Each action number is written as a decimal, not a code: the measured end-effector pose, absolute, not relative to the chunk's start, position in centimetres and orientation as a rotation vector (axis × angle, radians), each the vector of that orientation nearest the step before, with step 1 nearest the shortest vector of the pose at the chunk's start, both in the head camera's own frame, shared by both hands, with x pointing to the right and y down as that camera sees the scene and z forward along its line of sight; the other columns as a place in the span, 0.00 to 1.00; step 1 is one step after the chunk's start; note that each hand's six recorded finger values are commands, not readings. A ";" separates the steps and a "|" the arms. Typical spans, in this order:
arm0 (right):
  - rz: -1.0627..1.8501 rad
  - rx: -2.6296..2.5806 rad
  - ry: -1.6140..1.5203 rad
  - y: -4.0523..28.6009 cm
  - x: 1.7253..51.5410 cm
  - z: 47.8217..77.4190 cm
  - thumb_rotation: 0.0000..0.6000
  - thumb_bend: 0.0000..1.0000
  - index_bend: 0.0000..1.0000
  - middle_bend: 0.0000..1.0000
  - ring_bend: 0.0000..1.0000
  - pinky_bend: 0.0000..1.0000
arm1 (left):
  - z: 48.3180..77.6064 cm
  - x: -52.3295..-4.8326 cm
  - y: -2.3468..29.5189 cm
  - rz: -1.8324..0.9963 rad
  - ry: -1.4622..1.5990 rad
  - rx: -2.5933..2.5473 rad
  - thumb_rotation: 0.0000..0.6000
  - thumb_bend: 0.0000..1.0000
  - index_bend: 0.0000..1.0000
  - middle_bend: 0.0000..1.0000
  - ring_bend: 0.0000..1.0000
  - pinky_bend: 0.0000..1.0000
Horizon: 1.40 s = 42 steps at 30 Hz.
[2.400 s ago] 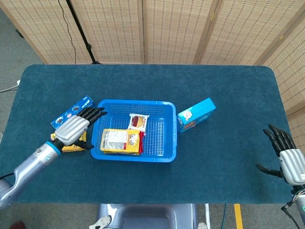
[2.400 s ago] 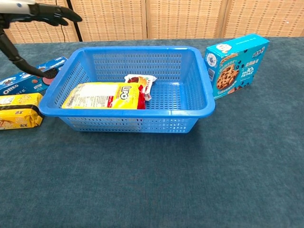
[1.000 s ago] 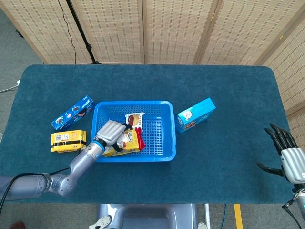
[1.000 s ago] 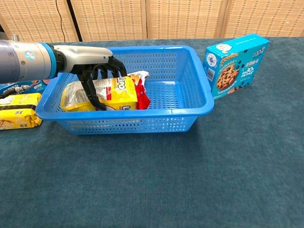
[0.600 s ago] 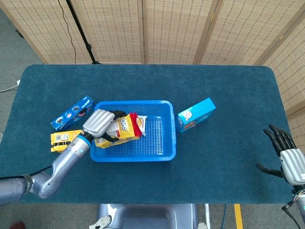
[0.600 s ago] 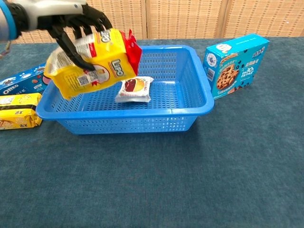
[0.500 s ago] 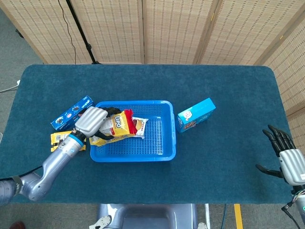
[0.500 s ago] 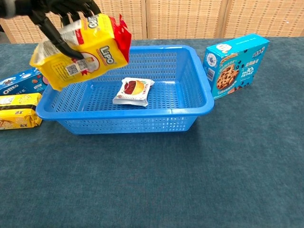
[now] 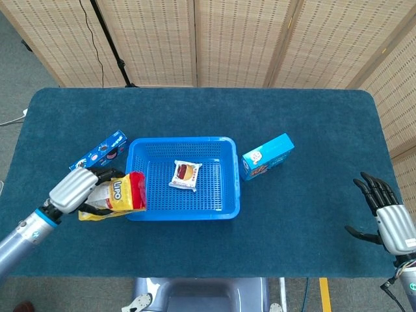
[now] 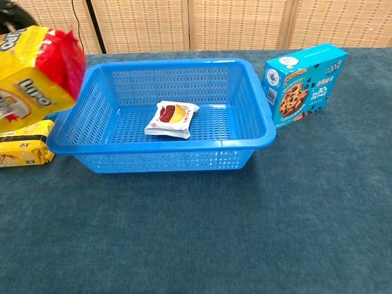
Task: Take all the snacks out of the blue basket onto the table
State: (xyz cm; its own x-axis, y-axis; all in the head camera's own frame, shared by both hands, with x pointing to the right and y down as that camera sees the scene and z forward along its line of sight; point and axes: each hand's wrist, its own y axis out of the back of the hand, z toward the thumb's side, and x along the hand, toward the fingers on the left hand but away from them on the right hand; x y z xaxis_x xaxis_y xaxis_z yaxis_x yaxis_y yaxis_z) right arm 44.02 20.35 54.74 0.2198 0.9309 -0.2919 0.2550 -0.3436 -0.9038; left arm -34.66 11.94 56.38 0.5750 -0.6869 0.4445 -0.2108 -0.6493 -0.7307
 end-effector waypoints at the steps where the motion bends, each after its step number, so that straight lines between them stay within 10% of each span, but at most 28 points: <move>1: 1.152 -1.753 -1.106 20.4 43.9 54.8 1.00 0.00 0.00 0.00 0.00 0.06 | 56.5 -36.0 12.5 -1.000 0.710 -2.169 1.00 0.23 0.50 0.47 0.49 0.63; 15: 1.155 -1.758 -1.089 20.5 43.5 55.0 1.00 0.00 0.00 0.00 0.00 0.06 | 60.2 -44.1 19.2 -1.209 0.599 -2.165 1.00 0.23 0.47 0.45 0.44 0.61; 19: 1.159 -1.758 -1.088 20.4 43.5 55.1 1.00 0.00 0.00 0.00 0.00 0.06 | 61.3 -45.0 20.0 -1.281 0.573 -2.166 1.00 0.09 0.05 0.03 0.03 0.17; 22: 1.162 -1.762 -1.082 20.4 43.5 55.3 1.00 0.00 0.00 0.00 0.00 0.06 | 61.5 -44.8 20.1 -1.284 0.579 -2.189 1.00 0.00 0.00 0.00 0.00 0.00; 42: 1.166 -1.765 -1.109 20.2 44.0 55.1 1.00 0.00 0.00 0.00 0.00 0.06 | 58.3 -31.5 10.4 -0.983 0.662 -2.197 1.00 0.00 0.00 0.00 0.00 0.00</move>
State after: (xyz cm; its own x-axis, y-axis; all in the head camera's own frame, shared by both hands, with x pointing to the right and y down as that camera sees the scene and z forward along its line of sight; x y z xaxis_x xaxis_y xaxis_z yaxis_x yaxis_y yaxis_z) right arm 44.03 20.17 55.11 0.2147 0.9274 -0.3063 0.2594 -0.3566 -0.8975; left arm -31.54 10.43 58.30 0.5944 -0.6566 0.4643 -0.1832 -0.6727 -0.7168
